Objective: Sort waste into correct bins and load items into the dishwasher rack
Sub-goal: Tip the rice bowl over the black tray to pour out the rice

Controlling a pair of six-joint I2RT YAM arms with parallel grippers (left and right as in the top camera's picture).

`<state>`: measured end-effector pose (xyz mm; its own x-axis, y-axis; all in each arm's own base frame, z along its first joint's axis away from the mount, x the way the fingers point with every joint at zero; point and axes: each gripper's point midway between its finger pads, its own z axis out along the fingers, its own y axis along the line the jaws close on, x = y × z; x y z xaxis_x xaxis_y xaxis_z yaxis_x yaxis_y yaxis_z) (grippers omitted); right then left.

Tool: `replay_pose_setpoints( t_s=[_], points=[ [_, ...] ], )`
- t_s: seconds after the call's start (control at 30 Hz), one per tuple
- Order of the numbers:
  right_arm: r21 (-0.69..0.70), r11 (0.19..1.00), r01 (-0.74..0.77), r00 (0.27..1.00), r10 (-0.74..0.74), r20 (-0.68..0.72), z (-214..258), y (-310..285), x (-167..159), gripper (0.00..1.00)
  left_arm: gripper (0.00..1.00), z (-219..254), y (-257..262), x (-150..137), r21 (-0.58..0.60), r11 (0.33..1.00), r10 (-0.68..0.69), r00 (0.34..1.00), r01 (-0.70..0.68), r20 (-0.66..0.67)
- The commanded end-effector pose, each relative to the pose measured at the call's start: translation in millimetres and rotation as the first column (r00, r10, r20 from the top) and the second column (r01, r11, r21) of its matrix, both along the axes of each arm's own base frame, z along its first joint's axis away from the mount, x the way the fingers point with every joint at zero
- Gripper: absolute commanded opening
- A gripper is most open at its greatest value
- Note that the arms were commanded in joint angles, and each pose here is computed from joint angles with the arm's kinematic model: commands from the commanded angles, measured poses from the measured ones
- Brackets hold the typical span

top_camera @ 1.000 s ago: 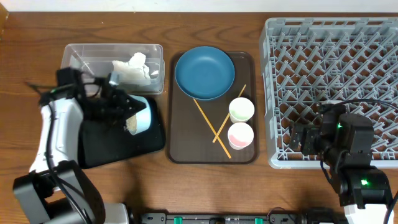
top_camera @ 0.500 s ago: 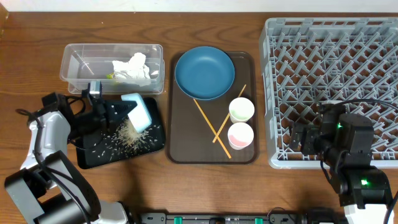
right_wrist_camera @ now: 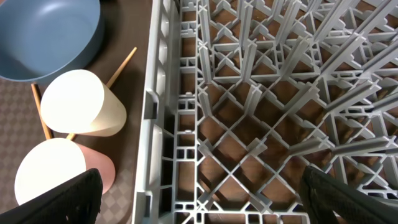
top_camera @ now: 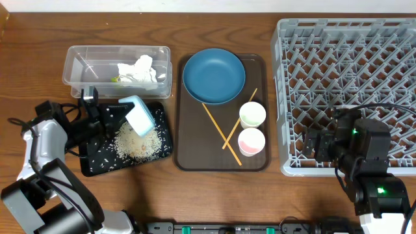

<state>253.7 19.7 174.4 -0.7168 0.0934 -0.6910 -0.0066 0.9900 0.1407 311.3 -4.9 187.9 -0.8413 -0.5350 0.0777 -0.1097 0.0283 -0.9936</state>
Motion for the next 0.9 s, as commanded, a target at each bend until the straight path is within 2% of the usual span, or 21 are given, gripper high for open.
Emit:
replay_pose_setpoints(
  t_s=[0.0,0.1,0.17,0.27,0.33,0.37,0.43,0.47,0.6,0.67,0.73,0.87],
  points=[
    [0.009,1.0,-0.005,1.0,0.005,0.023,10,3,2,0.99,0.06,1,2,0,-0.041,0.999,0.01,1.0,-0.01,-0.009],
    [0.009,1.0,-0.005,1.0,0.005,0.023,10,3,2,0.99,0.06,-3,2,1,-0.016,1.0,0.008,1.0,-0.008,-0.006],
    [0.009,1.0,-0.006,1.0,0.005,0.023,10,3,2,0.99,0.06,-16,4,1,0.061,0.998,0.004,1.0,-0.002,-0.027],
    [0.009,1.0,-0.005,1.0,0.005,0.023,10,3,2,0.99,0.06,-39,9,-2,0.151,0.988,0.017,0.99,0.004,-0.139],
    [0.009,1.0,-0.005,1.0,0.005,0.023,10,3,2,0.99,0.06,-40,9,-1,0.136,0.991,0.027,0.984,-0.003,-0.176],
    [0.009,1.0,-0.005,1.0,0.005,0.023,10,3,2,0.99,0.06,-32,8,0,0.1,0.995,0.022,0.989,-0.007,-0.149],
    [0.009,1.0,-0.005,1.0,0.005,0.023,10,3,2,0.99,0.06,-4,3,4,0.012,1.0,0.004,1.0,-0.004,0.023],
    [0.009,1.0,-0.005,1.0,0.005,0.023,10,3,2,0.99,0.06,1,3,4,0.001,1.0,0.003,0.998,-0.003,0.055],
    [0.009,1.0,-0.005,1.0,0.005,0.022,10,3,2,0.99,0.09,-10,5,5,0.072,0.997,-0.002,0.999,-0.001,0.043],
    [0.009,1.0,-0.005,1.0,0.005,0.023,10,3,2,0.99,0.06,-12,5,5,0.056,0.998,0.004,1.0,-0.004,-0.008],
    [0.009,1.0,-0.005,1.0,0.005,0.022,10,3,2,0.99,0.06,2,4,6,0.006,1.0,0.004,0.998,-0.004,0.067],
    [0.009,1.0,-0.005,1.0,0.005,0.02,10,3,2,0.99,0.06,-8,7,8,0.064,0.998,0.007,0.999,-0.01,0.047]
  ],
)
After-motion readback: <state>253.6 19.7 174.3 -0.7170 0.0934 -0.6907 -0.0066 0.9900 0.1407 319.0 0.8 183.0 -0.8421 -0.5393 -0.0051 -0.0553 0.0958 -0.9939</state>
